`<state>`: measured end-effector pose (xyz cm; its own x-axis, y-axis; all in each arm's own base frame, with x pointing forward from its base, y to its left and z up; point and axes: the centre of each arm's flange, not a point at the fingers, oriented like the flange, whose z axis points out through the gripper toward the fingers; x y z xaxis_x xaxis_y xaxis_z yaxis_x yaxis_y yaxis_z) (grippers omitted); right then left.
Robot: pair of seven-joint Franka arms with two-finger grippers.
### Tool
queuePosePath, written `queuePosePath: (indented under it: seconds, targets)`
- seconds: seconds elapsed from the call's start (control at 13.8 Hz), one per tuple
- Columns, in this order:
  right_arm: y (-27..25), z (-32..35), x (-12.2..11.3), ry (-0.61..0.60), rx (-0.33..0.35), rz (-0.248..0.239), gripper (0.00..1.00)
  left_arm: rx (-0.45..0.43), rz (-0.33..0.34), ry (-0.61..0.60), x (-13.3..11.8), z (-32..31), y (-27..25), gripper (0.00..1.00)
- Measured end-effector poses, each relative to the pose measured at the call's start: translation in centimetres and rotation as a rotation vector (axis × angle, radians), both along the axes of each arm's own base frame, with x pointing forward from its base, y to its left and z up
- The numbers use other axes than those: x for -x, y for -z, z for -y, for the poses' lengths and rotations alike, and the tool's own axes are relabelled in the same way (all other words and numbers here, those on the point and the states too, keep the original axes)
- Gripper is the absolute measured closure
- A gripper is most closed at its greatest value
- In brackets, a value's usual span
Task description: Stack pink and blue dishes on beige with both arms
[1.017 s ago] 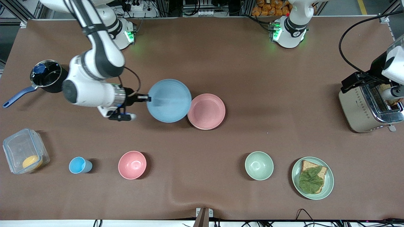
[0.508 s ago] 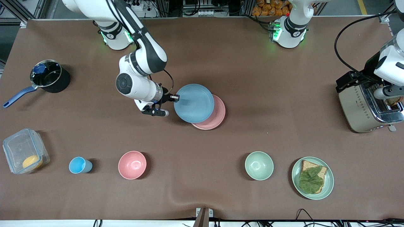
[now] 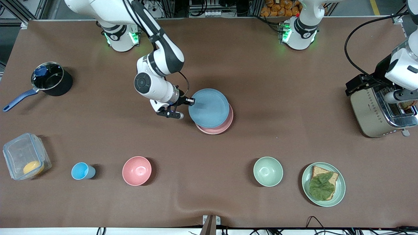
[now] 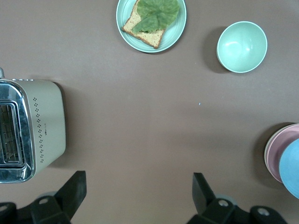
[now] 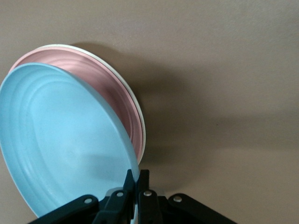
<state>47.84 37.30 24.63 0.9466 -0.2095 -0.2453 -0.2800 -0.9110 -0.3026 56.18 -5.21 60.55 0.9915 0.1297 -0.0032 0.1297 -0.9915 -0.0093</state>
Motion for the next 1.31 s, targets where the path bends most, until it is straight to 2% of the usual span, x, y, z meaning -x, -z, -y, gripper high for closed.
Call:
queuePosePath:
  seconds: [0.22,0.73,0.87,1.09,1.31]
  targets:
    - [1.0,-1.1,0.5,0.009,0.007,0.010,0.95,0.000,-0.002,-0.004,0.0,-0.2,0.0,0.00]
    - [1.2,-1.9,-0.6,0.028,-0.004,0.016,0.95,-0.004,-0.036,-0.013,1.0,-0.8,-2.3,0.00]
    - [1.1,-2.0,-0.8,0.029,-0.006,0.018,0.91,-0.005,-0.045,-0.010,1.3,-0.6,-2.8,0.00]
    - [0.0,-1.5,-1.8,0.040,-0.015,0.030,0.61,-0.008,-0.040,-0.003,2.5,-0.5,-4.3,0.00]
    - [-5.0,3.6,-4.9,0.019,-0.017,-0.014,0.31,-0.010,-0.024,0.004,3.4,-0.5,-5.5,0.00]
